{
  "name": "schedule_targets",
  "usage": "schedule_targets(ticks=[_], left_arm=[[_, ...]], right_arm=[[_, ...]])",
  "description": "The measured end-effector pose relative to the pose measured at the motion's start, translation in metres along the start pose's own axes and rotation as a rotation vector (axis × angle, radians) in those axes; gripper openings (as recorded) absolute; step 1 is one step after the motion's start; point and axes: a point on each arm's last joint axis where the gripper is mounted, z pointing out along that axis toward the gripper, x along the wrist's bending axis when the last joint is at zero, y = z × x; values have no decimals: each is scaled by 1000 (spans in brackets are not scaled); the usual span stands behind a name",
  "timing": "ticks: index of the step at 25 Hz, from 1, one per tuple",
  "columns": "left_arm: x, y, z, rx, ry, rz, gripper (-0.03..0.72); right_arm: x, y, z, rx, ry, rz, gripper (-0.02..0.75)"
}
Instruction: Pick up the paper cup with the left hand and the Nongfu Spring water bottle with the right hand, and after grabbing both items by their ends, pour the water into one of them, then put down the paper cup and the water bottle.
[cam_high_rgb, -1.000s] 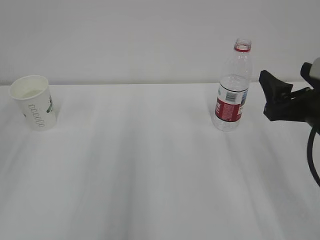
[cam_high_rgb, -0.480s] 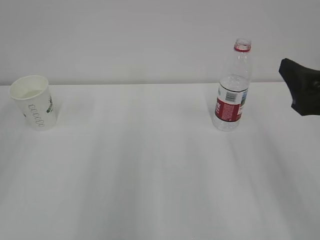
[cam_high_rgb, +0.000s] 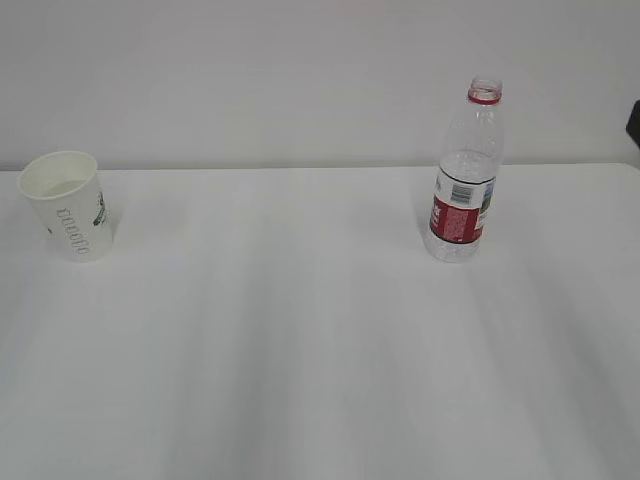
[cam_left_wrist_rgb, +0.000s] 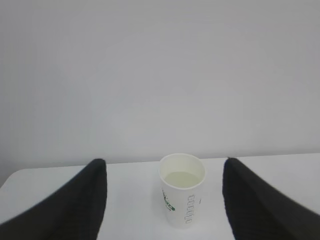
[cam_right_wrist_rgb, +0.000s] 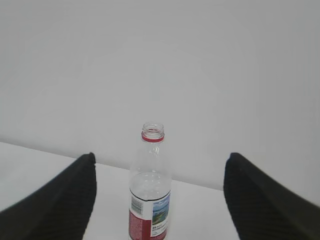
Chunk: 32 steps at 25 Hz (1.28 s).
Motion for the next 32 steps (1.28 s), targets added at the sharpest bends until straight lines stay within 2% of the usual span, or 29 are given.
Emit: schedule_targets(ticks=[9,18,28,32], left_arm=[[0,-2,-18,27,2,-41,526],[1,-6,-43,111,8,-54,522],[2,2,-57,246,16,-27,518],[2,4,-61,291,15,-16,517]], right_arm=[[2,1,-23,67,56,-51,591],[6,-3,-46,144,118,-99,591],[8,-7,-67,227,172,-138,590],[4,-2,-72,309,150,-143,590]])
